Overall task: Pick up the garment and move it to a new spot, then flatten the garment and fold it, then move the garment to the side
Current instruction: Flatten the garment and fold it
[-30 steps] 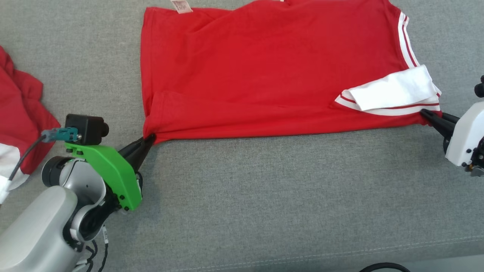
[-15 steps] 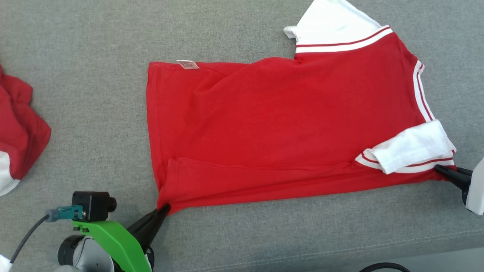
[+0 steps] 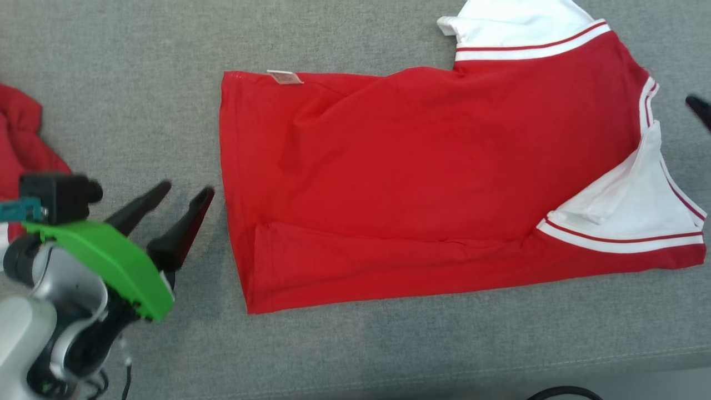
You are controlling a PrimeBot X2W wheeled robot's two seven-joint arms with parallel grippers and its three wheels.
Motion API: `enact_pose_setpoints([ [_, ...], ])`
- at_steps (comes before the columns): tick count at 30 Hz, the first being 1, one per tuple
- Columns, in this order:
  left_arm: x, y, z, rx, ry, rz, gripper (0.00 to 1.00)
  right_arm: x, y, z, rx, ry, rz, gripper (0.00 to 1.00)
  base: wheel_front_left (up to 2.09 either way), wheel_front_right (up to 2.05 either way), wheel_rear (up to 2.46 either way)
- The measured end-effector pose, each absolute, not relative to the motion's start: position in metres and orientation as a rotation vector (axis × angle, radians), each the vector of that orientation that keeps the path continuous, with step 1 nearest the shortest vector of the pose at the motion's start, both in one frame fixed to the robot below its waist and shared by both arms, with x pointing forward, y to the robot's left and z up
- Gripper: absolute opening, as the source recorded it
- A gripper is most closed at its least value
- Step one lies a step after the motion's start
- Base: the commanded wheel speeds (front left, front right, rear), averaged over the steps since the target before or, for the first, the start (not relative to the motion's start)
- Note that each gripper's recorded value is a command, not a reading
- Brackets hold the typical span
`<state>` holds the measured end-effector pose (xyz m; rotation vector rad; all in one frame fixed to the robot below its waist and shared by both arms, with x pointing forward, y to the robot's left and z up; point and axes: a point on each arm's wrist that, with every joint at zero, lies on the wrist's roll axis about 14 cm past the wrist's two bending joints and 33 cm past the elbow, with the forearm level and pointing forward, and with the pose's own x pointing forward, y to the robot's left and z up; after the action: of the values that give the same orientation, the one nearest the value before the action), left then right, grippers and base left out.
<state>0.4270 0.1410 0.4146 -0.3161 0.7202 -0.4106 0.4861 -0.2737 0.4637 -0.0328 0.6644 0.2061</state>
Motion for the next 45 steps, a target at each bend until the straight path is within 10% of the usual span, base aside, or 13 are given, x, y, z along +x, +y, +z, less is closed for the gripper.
enact_pose_setpoints([
  [14, 0.529, 0.100, 0.378, -0.318, 0.736, -0.507, 1.00, 0.637, -0.176, 0.421, -0.070, 0.591, 0.317, 1.00, 0.00, 0.00, 0.00],
  [32, 0.542, 0.100, 0.359, -0.328, 0.756, -0.503, 1.00, 0.666, -0.139, 0.365, -0.095, 0.719, 0.369, 1.00, 0.00, 0.00, 0.00],
  [33, 0.541, 0.098, 0.359, -0.335, 0.761, -0.509, 1.00, 0.664, -0.138, 0.364, -0.091, 0.729, 0.372, 0.73, 0.00, 0.00, 0.00],
  [34, 0.540, 0.096, 0.358, -0.340, 0.770, -0.516, 1.00, 0.662, -0.137, 0.365, -0.084, 0.733, 0.377, 0.00, 0.00, 0.00, 0.00],
  [36, 0.540, 0.092, 0.359, -0.344, 0.770, -0.528, 0.00, 0.659, -0.135, 0.366, -0.065, 0.737, 0.387, 0.00, 0.00, 0.00, 0.00],
  [45, 0.548, 0.088, 0.394, -0.388, 0.588, -0.527, 0.00, 0.660, -0.152, 0.416, 0.014, 0.531, 0.362, 0.00, 0.00, 0.00, 0.00],
])
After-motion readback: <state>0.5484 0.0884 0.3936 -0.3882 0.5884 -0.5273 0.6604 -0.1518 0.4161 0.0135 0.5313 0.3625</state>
